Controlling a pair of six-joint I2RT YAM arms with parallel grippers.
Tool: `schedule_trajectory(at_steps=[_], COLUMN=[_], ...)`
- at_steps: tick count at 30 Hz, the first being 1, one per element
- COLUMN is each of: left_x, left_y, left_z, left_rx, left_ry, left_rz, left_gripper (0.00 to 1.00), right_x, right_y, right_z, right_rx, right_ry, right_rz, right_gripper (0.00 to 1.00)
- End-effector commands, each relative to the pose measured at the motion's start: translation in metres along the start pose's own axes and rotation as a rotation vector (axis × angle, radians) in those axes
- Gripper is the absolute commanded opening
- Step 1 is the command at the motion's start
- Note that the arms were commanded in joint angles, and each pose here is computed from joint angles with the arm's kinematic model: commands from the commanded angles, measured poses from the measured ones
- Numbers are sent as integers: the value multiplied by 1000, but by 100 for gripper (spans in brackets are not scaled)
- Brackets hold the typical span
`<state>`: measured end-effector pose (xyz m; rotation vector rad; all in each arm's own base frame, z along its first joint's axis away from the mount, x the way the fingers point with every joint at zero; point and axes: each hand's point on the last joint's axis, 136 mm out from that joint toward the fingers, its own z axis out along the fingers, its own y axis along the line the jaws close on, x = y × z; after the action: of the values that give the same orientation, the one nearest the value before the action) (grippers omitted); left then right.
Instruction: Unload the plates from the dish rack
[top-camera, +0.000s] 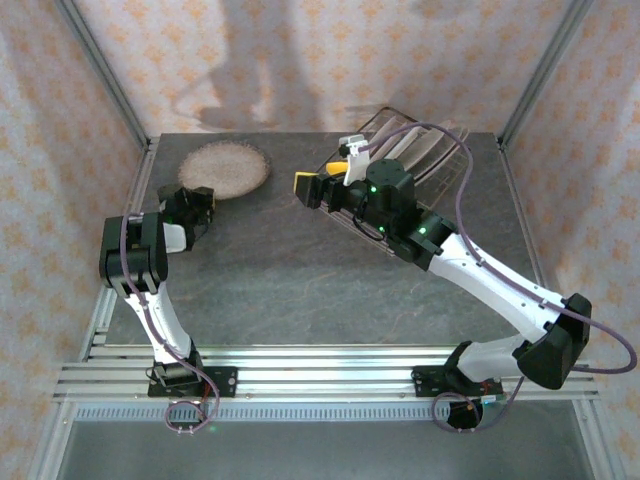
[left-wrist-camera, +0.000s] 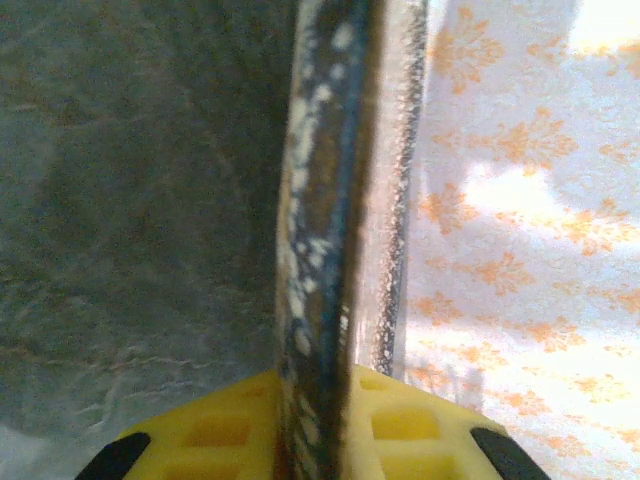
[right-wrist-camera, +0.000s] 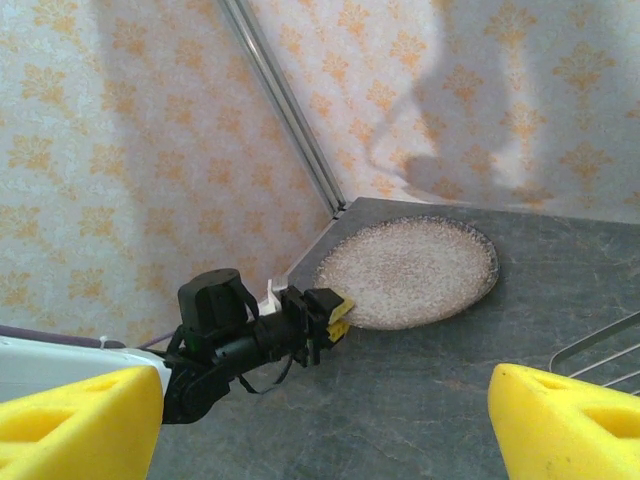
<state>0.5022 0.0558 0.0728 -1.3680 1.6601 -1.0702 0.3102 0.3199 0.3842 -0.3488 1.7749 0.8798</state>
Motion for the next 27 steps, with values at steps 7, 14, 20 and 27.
schedule_trajectory(at_steps=[7, 14, 20, 27], left_x=[-8, -7, -6, -4], left_y=[-47, -44, -39, -41], left_z=[-4, -3, -3, -8], left_rx=[101, 77, 50, 9], left_ry=[0, 8, 22, 36], left_rz=[89, 91, 81, 105], left_gripper=[34, 40, 44, 49], right_x=[-17, -16, -16, -15], right_y=[2, 1, -2, -10], right_z=[-2, -1, -4, -6], right_rx=[26, 36, 55, 104], right_ry=[-34, -24, -15, -1], right_rz=[19, 25, 33, 44], right_gripper=[85, 85, 85, 86])
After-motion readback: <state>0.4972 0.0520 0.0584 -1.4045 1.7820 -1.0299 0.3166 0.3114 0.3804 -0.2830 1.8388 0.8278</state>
